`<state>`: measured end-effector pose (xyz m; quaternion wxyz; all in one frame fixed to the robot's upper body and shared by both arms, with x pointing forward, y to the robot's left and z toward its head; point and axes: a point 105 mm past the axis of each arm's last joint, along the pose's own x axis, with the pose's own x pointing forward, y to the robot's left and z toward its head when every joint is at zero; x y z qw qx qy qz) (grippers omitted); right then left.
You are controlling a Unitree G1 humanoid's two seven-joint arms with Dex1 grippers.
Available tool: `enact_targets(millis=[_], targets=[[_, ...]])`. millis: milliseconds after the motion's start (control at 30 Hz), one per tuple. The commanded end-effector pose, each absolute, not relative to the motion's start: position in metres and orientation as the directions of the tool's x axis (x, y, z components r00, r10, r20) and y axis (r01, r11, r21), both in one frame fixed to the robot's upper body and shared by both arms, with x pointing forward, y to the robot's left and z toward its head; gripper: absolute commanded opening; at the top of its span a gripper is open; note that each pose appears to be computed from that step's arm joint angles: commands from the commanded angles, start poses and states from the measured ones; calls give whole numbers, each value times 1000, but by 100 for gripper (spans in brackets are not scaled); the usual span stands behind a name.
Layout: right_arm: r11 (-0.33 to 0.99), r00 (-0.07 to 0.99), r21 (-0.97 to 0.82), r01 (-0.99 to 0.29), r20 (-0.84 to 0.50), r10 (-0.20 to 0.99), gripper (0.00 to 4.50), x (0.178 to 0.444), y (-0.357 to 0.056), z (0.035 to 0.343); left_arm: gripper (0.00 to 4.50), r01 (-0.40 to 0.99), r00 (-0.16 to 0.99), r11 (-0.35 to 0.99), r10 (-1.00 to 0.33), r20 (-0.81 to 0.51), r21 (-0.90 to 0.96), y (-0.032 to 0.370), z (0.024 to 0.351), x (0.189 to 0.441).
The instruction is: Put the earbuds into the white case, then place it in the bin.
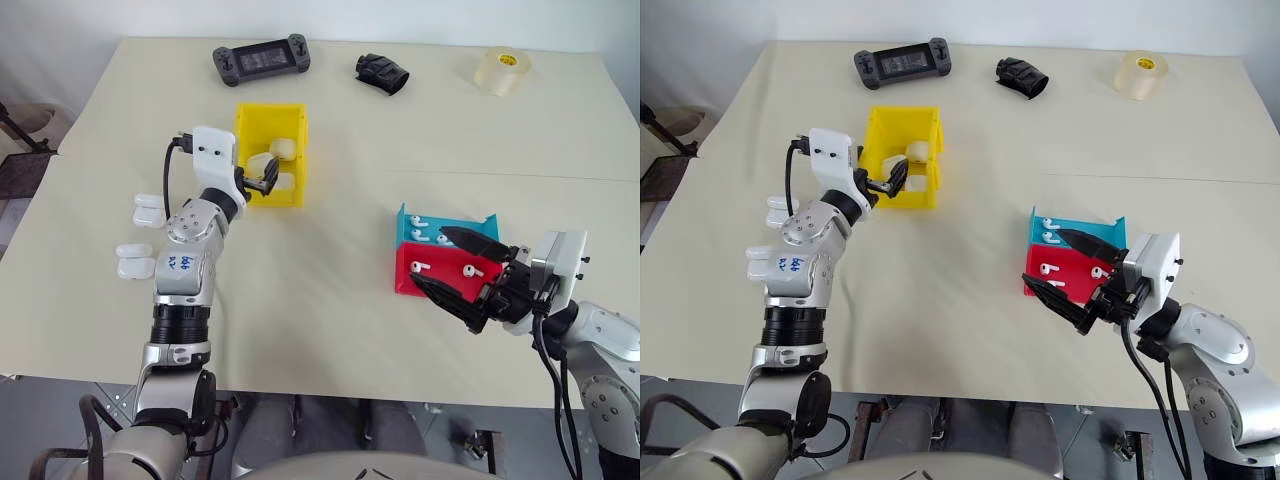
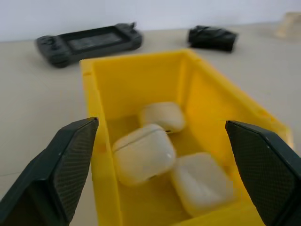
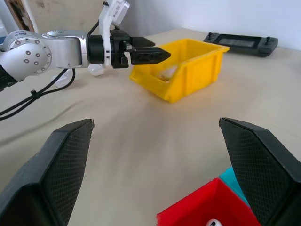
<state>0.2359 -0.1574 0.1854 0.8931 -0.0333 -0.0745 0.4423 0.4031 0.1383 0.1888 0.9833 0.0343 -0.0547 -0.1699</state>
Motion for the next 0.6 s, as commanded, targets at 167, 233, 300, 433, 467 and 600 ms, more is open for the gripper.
enact_targets(millis=[167, 233, 300, 433, 467, 600], targets=[[596, 583, -145, -790, 124, 803, 450, 231, -155, 188, 447, 416, 861, 865, -474, 184, 280, 139, 216, 363], [597, 585, -143, -790, 121, 802, 450, 231, -158, 186, 447, 468, 817, 815, -546, 184, 342, 140, 217, 350], [597, 586, -143, -789, 115, 802, 450, 233, -161, 184, 447, 560, 749, 747, -641, 167, 358, 139, 212, 334], [590, 583, -149, -794, 92, 807, 450, 235, -167, 180, 447, 700, 638, 621, -766, 82, 354, 146, 192, 305], [584, 579, -153, -797, 81, 811, 450, 235, -170, 179, 447, 730, 611, 593, -789, 64, 340, 148, 188, 297], [577, 580, -178, -797, 40, 813, 450, 239, -185, 180, 447, 759, 587, 545, -810, -11, 355, 166, 181, 280]])
